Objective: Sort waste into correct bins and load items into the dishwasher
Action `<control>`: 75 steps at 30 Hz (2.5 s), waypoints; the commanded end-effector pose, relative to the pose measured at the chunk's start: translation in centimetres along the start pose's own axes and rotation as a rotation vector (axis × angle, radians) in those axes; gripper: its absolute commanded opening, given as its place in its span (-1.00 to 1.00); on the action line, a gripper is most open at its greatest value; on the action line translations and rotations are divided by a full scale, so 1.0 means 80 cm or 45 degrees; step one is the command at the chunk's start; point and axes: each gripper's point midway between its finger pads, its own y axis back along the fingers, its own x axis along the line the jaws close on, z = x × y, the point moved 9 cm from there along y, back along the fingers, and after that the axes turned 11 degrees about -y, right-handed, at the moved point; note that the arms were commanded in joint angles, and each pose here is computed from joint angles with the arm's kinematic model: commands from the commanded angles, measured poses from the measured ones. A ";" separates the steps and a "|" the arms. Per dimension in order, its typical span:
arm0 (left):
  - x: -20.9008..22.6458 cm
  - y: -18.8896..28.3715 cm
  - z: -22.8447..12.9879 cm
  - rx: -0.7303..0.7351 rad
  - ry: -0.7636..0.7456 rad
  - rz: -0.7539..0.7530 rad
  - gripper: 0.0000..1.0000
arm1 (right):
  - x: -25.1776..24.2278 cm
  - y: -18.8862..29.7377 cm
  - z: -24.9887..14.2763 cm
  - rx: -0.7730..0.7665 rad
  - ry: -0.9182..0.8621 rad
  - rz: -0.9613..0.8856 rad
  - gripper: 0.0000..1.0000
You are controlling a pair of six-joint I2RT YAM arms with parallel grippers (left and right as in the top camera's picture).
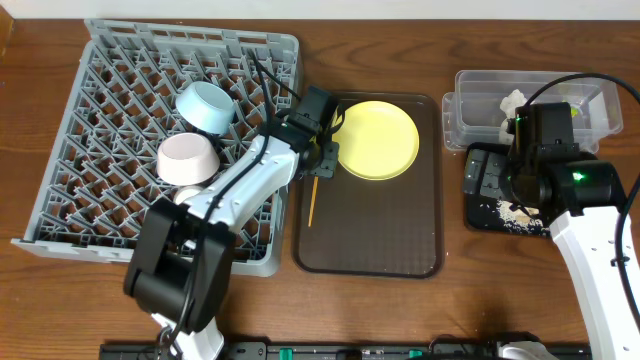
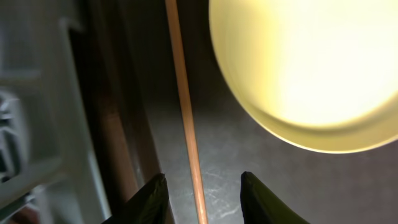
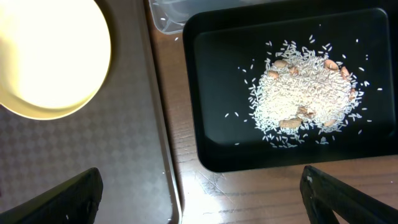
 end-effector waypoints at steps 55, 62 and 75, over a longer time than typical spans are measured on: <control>0.096 0.054 -0.028 0.081 0.196 0.023 -0.42 | -0.001 0.000 0.001 0.001 0.000 -0.002 0.99; 0.090 0.055 -0.021 0.043 0.194 -0.051 0.09 | -0.002 0.000 0.001 0.003 0.000 -0.002 0.98; 0.053 0.145 -0.004 -0.239 0.095 -0.132 0.04 | -0.002 0.000 0.000 0.005 0.000 -0.004 0.99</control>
